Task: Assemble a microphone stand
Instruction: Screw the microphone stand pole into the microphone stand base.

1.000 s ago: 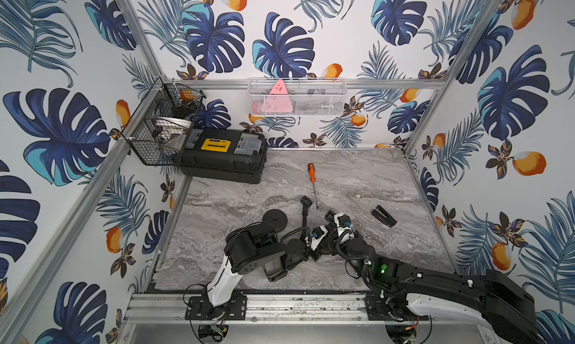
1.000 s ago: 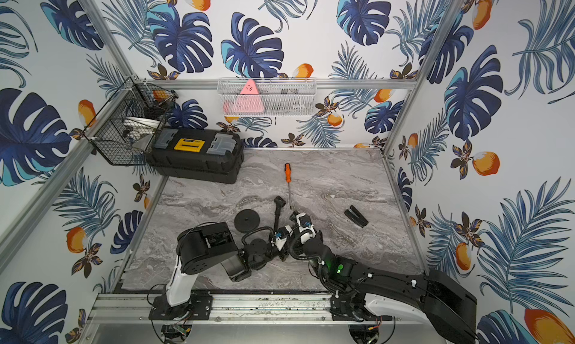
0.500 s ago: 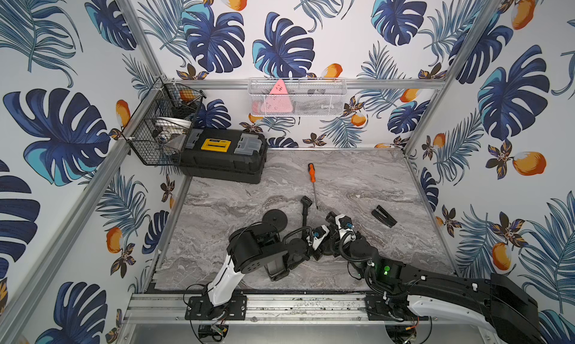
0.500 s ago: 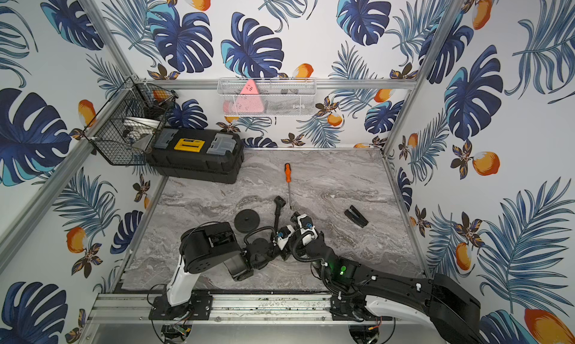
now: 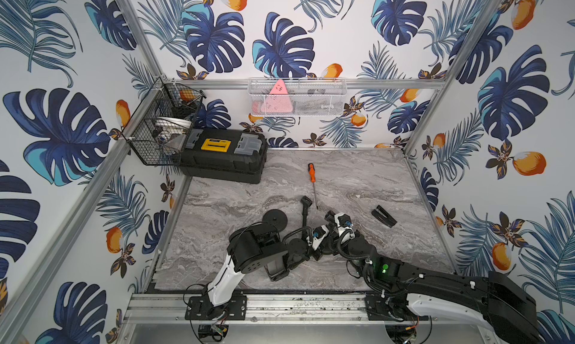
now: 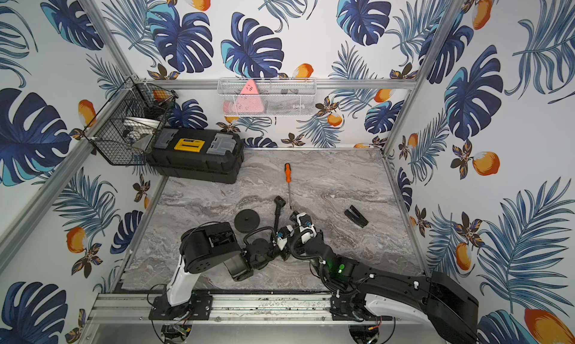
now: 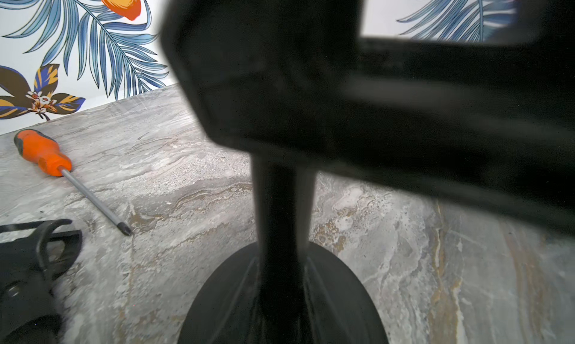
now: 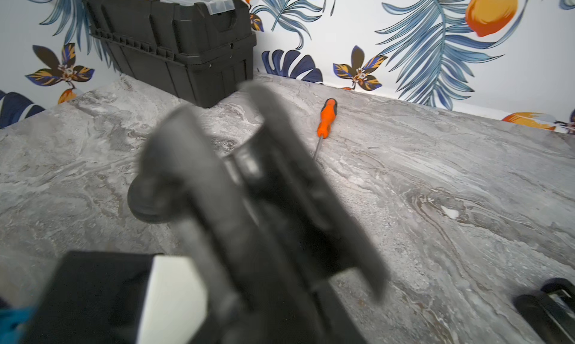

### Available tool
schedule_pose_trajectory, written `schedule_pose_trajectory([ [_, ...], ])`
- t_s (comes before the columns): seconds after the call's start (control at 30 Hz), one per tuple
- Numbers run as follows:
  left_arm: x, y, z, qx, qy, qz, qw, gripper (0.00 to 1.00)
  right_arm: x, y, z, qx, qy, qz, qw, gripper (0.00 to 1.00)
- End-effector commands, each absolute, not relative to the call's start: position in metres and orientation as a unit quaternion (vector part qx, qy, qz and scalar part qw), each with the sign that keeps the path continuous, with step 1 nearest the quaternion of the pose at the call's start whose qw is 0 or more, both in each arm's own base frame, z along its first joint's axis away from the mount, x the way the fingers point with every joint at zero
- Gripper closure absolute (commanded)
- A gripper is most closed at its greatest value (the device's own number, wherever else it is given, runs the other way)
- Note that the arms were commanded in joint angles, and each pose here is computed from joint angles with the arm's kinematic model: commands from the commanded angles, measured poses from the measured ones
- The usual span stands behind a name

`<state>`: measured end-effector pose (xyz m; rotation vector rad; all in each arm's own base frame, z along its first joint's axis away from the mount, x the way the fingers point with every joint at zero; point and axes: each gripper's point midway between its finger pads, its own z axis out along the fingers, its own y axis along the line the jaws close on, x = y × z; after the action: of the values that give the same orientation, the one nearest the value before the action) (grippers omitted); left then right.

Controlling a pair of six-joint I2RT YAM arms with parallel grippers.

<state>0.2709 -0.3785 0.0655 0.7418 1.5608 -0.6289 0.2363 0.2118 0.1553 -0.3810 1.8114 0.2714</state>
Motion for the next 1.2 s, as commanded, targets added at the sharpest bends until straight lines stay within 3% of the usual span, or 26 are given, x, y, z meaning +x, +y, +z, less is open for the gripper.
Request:
schedule_pose_trajectory([
  [0.0,0.271,-0.376,0.068,0.324,0.669,-0.265,0.615,0.78,0.223,0.227,0.151,-0.225,0.773,0.146,0.575,0.3],
  [0.07,0.271,-0.373,0.067,0.324,0.671,-0.26,0.614,0.78,0.218,0.228,0.153,-0.245,0.765,0.16,0.573,0.28],
  [0.33,0.268,-0.368,0.064,0.328,0.675,-0.257,0.609,0.78,0.204,0.216,0.145,-0.3,0.755,0.238,0.532,0.39],
  [0.6,0.264,-0.358,0.066,0.328,0.678,-0.252,0.608,0.78,0.209,0.218,0.154,-0.343,0.719,0.302,0.523,0.4],
  [0.9,0.26,-0.352,0.06,0.333,0.682,-0.245,0.603,0.78,0.211,0.227,0.158,-0.396,0.699,0.317,0.505,0.37],
  [1.17,0.257,-0.347,0.057,0.333,0.688,-0.245,0.597,0.79,0.216,0.23,0.157,-0.398,0.693,0.324,0.506,0.46],
])
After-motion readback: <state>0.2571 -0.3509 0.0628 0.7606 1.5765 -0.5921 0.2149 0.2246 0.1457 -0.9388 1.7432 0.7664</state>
